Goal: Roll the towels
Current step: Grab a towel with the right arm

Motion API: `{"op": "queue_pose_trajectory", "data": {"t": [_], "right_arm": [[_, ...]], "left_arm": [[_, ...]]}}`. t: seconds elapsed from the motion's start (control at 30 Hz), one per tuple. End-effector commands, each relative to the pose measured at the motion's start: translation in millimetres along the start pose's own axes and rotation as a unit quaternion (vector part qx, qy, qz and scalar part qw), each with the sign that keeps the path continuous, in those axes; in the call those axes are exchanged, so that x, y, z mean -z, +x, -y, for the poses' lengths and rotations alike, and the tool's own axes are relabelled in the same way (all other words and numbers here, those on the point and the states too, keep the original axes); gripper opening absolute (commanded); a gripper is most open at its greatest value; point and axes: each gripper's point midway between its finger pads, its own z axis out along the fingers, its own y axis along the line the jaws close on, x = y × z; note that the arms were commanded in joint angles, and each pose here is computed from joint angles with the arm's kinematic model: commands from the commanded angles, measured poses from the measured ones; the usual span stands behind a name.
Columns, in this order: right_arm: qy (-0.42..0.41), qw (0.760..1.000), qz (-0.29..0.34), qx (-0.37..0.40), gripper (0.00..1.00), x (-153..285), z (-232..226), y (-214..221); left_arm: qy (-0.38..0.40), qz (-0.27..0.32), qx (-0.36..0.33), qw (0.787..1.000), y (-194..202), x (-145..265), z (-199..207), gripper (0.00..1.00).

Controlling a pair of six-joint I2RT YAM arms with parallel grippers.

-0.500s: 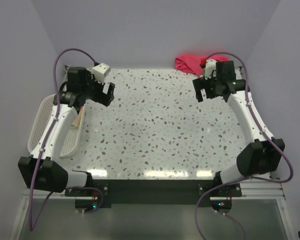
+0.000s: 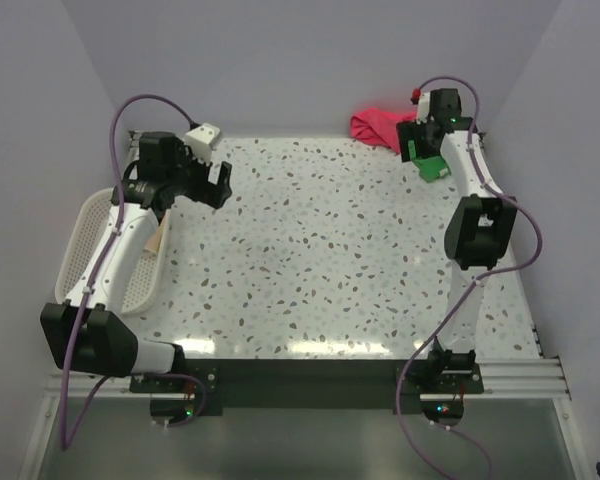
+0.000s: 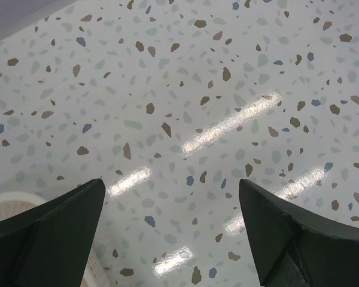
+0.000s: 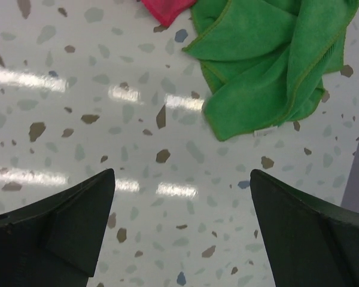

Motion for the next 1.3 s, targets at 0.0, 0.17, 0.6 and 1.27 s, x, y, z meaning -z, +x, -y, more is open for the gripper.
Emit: {"op": "queue_pose_trajectory", "data": {"t": [0.0,0.17,0.6,1.27], "right_arm": [[0.062,0.997,0.015,-0.032,0.99,-23.2,38.8,-16.8],[0.103,0.993,0.009,-0.048,0.99,-73.8,59.4,-5.4],[0.111,0.988,0.007,-0.106,0.51,-119.6,83.8,18.8],[-0.097,0.979,0.154,-0.089,0.00,184.8,9.3,-40.9]], "left_arm": [[-0.018,0.024,0.004,1.000,-17.9,-3.4,-9.6,1.00],[-0.022,0.002,0.009,1.000,-4.1,-9.9,-11.6,1.00],[-0.016,-0.001,0.014,1.000,-2.7,-10.3,-9.5,1.00],[0.020,0.032,0.018,0.999,-18.7,0.8,7.1,1.00]]}}
